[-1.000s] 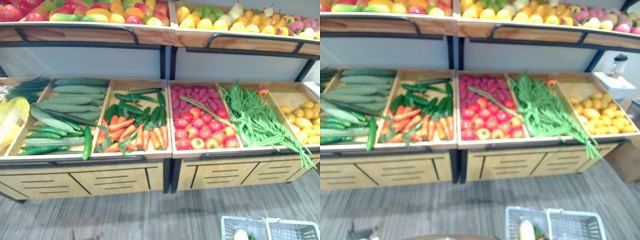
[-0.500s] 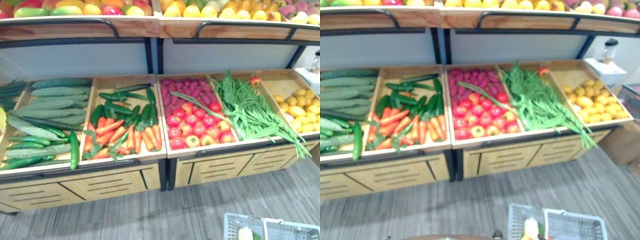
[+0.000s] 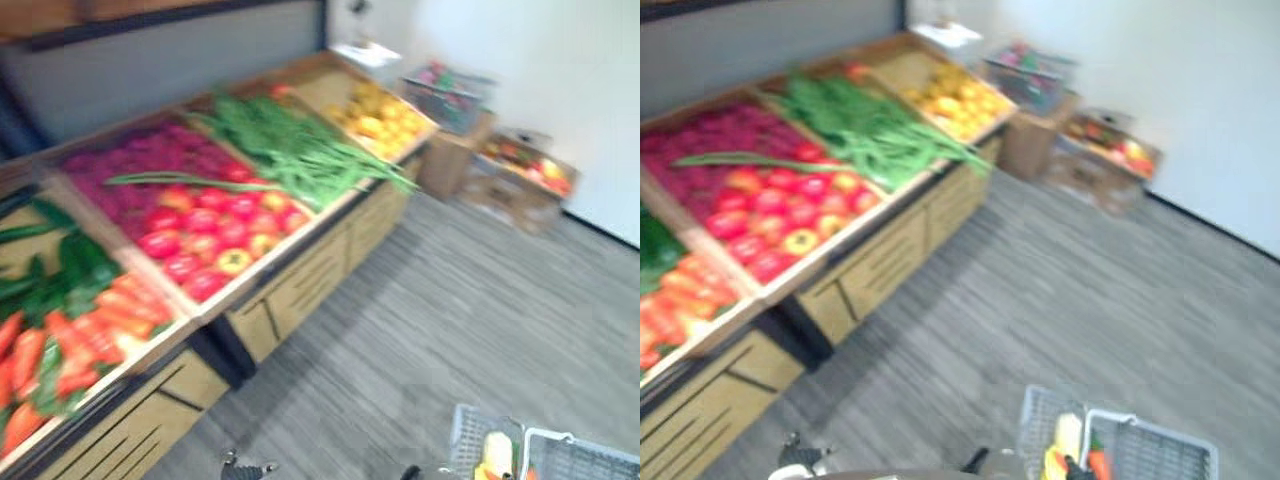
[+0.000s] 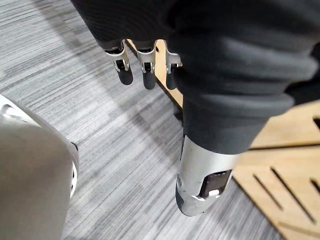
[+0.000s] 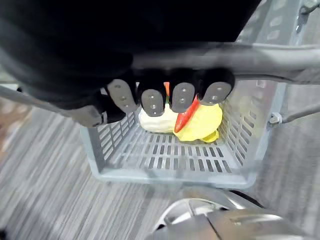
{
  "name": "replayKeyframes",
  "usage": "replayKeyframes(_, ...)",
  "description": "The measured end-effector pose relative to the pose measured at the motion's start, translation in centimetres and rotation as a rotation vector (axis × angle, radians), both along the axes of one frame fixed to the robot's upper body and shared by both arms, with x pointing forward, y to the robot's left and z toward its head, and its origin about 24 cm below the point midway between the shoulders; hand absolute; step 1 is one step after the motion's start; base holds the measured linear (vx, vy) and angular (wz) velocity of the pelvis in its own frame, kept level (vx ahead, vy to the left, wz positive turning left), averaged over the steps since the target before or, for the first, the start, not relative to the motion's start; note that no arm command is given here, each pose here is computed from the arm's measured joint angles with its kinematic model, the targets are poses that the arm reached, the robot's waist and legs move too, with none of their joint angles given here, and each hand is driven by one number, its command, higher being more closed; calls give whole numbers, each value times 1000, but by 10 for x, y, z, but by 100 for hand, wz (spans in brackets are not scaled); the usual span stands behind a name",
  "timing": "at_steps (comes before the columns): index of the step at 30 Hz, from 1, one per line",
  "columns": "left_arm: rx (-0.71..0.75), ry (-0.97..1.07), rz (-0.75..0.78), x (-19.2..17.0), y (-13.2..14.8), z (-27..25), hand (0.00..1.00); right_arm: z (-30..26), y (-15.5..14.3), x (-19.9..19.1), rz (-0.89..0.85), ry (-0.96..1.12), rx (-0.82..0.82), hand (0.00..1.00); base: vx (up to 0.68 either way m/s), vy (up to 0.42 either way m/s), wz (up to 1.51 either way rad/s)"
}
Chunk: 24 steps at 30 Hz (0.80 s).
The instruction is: Pick vegetable in the basket
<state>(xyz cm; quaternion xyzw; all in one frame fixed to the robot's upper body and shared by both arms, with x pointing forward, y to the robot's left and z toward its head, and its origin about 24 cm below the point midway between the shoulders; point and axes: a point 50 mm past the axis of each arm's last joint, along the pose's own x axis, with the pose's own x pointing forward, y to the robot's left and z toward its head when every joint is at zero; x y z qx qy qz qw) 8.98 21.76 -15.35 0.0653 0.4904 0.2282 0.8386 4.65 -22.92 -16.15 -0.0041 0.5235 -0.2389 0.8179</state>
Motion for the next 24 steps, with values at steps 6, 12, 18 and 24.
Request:
replayKeyframes(6, -53, -15, -51, 16, -17, -2, 0, -5, -7, -24, -41, 111, 16, 100, -86, -227, -115)
replayKeyframes(12, -31, -4, -10, 9, -10, -2, 0, -8, 4, -40, -29, 156, 47, 100, -110, -51, -48)
replayKeyframes(18, -35, -53, 151, 6, -3, 0, 0, -4, -5, -13, 29, 76, 6, 100, -10, 119, -93)
replayKeyframes(24, -38, -55, 107, 5, -13, -1, 0, -3, -4, -10, 66, 61, -2, 100, 102, 279, -36)
